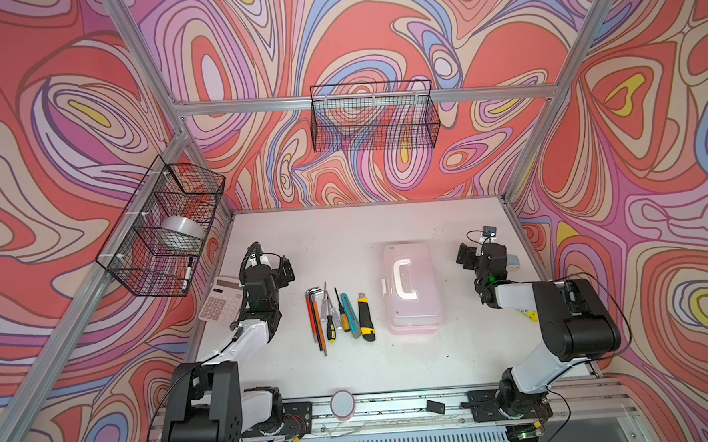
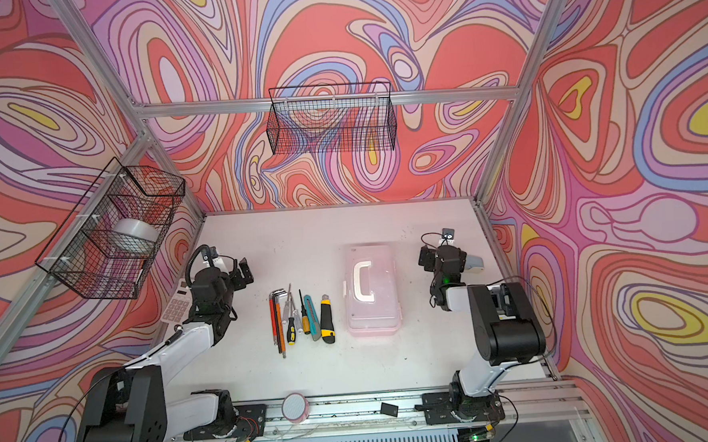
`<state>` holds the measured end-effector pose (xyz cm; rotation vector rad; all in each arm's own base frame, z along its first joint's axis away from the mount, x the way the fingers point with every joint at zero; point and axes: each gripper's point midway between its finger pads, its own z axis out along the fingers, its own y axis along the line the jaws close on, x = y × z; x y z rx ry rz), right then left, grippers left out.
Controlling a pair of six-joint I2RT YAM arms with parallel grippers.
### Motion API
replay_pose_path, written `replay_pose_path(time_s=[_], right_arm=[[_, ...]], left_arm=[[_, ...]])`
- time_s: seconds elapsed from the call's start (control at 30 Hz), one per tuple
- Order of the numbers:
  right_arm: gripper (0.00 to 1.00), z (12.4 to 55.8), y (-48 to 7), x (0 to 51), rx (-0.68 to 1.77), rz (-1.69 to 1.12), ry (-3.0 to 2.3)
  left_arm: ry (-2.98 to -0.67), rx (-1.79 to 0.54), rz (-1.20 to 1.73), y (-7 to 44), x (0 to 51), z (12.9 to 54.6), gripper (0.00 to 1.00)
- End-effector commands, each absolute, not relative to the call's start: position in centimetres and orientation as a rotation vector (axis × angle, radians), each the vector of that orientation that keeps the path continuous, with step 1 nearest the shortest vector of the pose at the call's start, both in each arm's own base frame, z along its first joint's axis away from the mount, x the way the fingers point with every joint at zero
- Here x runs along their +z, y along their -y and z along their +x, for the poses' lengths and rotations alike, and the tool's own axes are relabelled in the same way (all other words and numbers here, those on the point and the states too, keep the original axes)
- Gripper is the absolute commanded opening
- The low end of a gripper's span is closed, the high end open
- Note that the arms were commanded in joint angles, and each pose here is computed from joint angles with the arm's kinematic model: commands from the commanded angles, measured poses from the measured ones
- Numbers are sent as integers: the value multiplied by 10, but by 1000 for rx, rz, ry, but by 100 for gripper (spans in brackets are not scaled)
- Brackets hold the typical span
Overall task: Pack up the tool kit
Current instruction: 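Reach the left gripper to the box latch while the right gripper reaches the lid edge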
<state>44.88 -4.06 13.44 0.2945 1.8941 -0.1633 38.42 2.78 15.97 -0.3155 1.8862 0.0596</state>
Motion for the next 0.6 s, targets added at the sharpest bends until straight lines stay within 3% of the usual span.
replay_pose_path(time_s=[0.0,0.2,0.3,0.43,0.57], right_arm=[[98,435,64,166,-227,507,-1926],[94,416,27,209,-4,554,-2050],[81,399,-19,233,167,493,-2132],[55,371,-107,253,395,325,-2251],[55,342,-173,240,527,206,-2396]], left_arm=[[-2016,-93,-468,-16,153,380,100],[-2140,-353,-433,36,157,380,100],[-2161,-579,-404,68,162,373,100],[-2223,-757,-233,122,167,356,98],[-2299,-908,-110,173,167,337,98]])
